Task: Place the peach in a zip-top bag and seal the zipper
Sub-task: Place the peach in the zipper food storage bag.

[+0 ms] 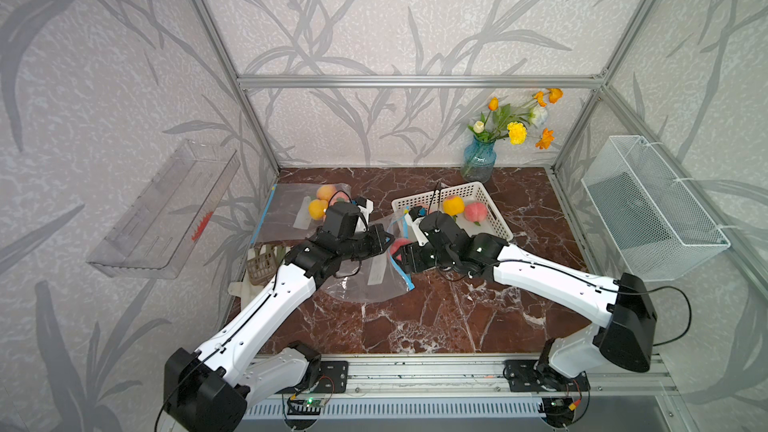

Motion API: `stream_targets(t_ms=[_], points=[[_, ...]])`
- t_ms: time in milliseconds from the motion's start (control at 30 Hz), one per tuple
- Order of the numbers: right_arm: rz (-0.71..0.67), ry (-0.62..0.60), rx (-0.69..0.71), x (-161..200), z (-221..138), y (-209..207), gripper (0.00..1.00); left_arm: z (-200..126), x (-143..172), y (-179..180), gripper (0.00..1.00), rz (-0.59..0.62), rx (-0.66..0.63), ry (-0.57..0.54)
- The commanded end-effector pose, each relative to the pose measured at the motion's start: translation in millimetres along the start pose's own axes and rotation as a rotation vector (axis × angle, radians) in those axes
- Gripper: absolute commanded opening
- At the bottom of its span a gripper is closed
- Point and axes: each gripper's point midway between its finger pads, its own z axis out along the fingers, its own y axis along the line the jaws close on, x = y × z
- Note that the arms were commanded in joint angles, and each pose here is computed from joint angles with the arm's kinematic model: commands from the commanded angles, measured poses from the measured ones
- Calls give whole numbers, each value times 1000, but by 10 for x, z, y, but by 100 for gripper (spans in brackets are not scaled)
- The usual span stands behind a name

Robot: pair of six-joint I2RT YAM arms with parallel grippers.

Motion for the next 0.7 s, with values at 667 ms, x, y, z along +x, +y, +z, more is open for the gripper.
stream_targets(t_ms=[667], points=[[560,17,-65,-21,89,-71,54,-86,17,-73,0,-24,59,-28]])
